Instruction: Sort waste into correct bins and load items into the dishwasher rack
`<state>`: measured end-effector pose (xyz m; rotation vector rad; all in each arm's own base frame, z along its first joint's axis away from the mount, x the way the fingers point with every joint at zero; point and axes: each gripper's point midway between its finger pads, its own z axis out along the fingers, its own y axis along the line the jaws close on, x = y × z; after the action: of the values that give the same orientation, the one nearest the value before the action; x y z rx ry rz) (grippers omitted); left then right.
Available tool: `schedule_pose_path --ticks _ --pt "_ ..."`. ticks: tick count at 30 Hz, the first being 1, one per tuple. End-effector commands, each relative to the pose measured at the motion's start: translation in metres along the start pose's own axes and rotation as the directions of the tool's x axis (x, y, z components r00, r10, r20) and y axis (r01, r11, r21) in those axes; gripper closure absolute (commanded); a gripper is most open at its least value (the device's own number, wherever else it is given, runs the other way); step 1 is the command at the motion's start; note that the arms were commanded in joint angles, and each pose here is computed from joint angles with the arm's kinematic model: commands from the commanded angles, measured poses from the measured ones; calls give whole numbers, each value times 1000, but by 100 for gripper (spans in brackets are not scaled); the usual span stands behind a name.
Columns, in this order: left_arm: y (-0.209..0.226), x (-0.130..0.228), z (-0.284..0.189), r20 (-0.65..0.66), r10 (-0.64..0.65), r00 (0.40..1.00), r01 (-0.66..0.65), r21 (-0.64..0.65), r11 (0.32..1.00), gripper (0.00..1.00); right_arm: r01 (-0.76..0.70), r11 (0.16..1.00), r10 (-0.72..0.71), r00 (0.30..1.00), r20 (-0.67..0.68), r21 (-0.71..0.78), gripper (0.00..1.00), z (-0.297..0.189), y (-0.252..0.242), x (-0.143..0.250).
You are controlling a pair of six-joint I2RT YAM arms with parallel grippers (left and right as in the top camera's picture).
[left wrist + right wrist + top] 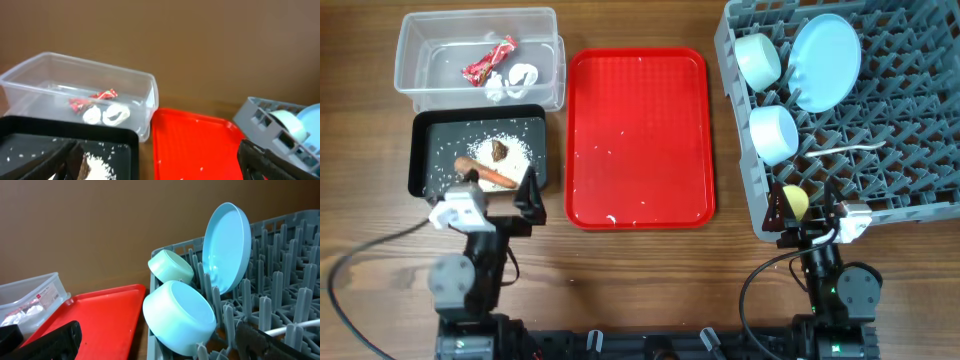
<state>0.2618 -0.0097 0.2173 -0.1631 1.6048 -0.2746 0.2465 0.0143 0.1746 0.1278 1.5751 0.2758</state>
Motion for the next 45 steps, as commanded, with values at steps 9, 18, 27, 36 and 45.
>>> schedule_pose_path --ticks 9,18,27,36,45 --pt "20 29 -15 83 29 996 -26 -35 999 0 -8 1000 8 1000 8 1 0 0 0 -1" --pt "24 55 -14 -21 14 1000 -15 -49 999 0 -8 1000 8 1000 8 1 0 0 0 -1" --pt "24 55 -14 -21 14 1000 -15 -49 999 0 -8 1000 8 1000 8 1 0 0 0 -1" --pt "24 55 -14 -21 14 1000 -15 -49 999 0 -7 1000 7 1000 8 1 0 0 0 -1" --pt "24 55 -14 -21 14 1000 -15 -49 999 0 -7 1000 7 1000 8 1 0 0 0 -1"
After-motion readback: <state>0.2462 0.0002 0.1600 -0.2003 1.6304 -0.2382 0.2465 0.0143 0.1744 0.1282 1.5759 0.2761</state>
